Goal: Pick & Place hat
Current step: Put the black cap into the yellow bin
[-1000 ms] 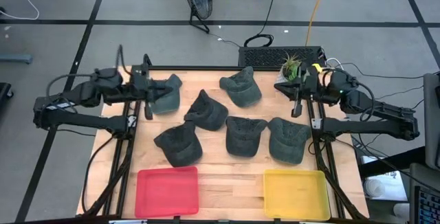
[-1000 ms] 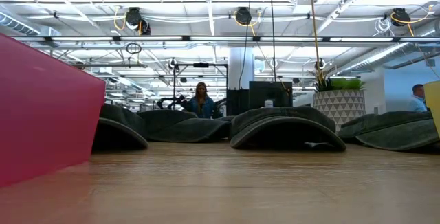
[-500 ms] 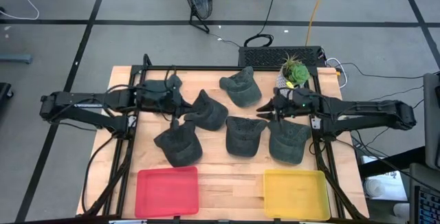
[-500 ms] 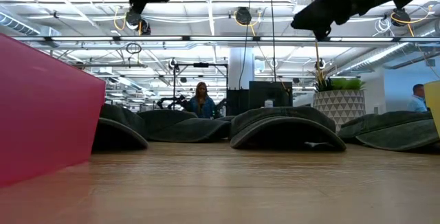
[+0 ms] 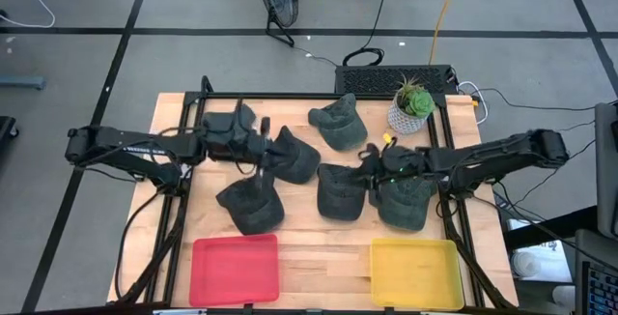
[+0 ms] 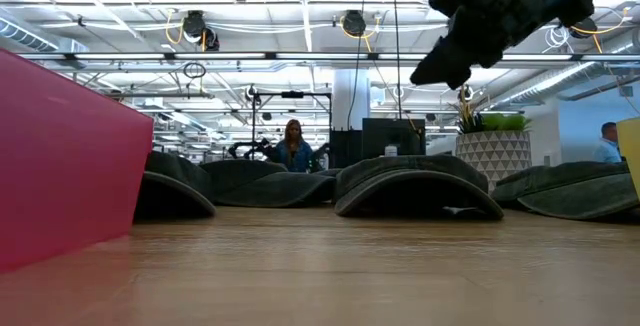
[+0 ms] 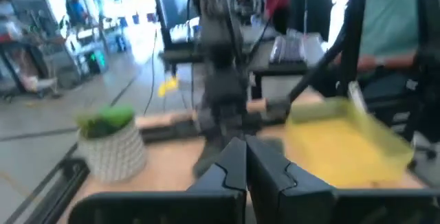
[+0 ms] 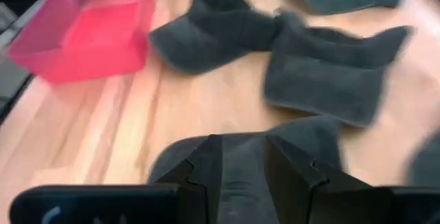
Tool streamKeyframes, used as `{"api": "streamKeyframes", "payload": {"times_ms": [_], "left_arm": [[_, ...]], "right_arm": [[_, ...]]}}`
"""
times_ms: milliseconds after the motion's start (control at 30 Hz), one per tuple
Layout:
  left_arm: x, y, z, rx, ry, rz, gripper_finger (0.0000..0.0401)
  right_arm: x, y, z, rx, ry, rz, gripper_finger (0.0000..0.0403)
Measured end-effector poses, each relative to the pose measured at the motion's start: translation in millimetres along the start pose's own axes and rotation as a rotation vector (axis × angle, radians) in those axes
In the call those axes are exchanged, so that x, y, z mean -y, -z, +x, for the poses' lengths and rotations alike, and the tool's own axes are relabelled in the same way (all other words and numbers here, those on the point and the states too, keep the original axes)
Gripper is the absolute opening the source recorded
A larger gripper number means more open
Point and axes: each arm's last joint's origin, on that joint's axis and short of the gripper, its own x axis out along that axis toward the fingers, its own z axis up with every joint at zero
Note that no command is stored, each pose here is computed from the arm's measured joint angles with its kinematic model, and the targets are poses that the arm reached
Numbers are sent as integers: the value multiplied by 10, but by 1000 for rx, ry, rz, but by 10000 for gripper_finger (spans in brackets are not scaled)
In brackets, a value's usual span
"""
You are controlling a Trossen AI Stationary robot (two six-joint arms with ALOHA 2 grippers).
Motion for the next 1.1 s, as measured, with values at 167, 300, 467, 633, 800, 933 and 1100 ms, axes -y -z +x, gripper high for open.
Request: {"api": "streamKeyframes", "payload": {"times_ms": [167,300,467,633,800,933,1100], "left_arm": [[-32,-114,-40,71,-43,15,9],[-60,-282,-202,155,-66,10,4],[-26,-269,-385,52,-52,-12,25],[-10,-353,-560,62,-54,-13,36],[24,-330,-583,30,-36,-19,37],[29,-328,-578,29,-33,-18,37],[28,-335,-580,36,-36,8,37]], "right_arm": [[-68,-9,173,-54,-14,19,100],[-55,4,279,-160,43,17,115],[-37,98,375,-232,72,50,132],[-25,186,442,-297,90,93,133],[-34,255,520,-326,110,109,126],[-21,314,573,-356,123,106,126],[-18,327,588,-362,127,106,119]]}}
